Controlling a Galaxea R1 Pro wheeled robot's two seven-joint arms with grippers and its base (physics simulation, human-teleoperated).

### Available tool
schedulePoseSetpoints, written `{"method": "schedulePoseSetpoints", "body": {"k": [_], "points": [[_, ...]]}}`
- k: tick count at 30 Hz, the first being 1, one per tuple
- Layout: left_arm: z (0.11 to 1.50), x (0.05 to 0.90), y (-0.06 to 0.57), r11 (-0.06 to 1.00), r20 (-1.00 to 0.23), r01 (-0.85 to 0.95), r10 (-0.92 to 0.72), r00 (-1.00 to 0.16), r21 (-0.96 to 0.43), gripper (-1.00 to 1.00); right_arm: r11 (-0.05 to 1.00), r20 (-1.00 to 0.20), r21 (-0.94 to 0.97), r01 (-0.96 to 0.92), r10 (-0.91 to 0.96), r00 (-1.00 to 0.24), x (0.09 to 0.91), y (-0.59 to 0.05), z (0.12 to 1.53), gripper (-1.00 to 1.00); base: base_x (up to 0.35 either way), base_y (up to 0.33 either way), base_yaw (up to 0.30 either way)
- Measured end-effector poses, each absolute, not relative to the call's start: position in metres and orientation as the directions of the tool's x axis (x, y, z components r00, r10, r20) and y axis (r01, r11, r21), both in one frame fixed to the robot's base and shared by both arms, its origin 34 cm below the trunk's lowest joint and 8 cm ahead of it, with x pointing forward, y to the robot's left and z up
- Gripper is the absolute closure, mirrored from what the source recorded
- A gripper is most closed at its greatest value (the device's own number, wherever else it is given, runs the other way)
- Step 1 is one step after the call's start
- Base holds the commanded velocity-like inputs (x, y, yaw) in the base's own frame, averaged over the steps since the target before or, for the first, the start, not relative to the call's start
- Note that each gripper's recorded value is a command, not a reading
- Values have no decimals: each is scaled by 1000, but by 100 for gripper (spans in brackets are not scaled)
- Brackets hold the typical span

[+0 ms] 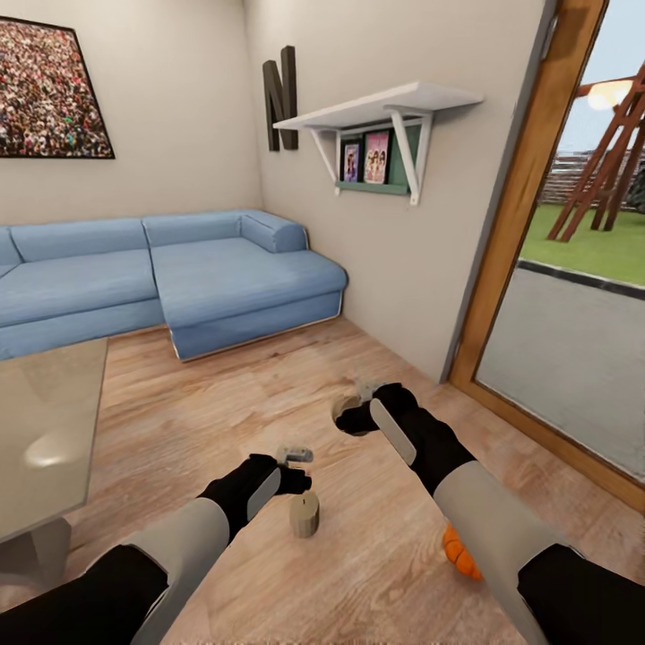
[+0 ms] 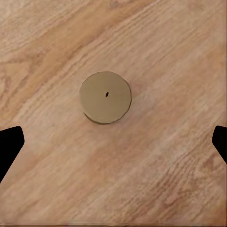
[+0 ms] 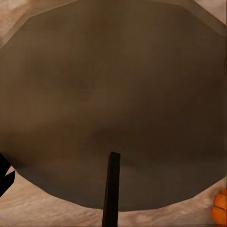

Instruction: Place each of the two pumpkins and all three candles from the living room inside a cabinet in the living room (use any cabinet), then make sure every cabinet is closed, and position the cauldron so it is next to a table in the living room.

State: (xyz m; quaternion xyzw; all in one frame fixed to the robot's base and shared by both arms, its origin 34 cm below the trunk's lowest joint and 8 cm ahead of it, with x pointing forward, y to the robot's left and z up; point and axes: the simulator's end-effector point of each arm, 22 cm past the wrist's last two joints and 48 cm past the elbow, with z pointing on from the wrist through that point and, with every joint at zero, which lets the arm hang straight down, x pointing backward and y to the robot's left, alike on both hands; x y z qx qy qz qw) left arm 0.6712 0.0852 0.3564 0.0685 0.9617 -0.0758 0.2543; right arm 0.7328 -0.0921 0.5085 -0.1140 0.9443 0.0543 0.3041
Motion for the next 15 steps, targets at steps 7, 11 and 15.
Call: {"method": "schedulePoseSetpoints", "body": {"k": [7, 11, 15], "points": [[331, 653, 83, 977, -404, 180, 118, -907, -119, -100, 976, -553, -2, -217, -182, -813, 735, -104, 481, 100, 0, 0, -5], [320, 648, 82, 976, -366, 182, 128, -922, -119, -100, 978, -532, -12, -209, -183, -827, 734, -107, 465, 100, 0, 0, 0], [305, 641, 84, 977, -334, 177, 128, -934, -120, -100, 978, -511, -9, -209, -185, -839, 733, -107, 449, 100, 0, 0, 0]]}}
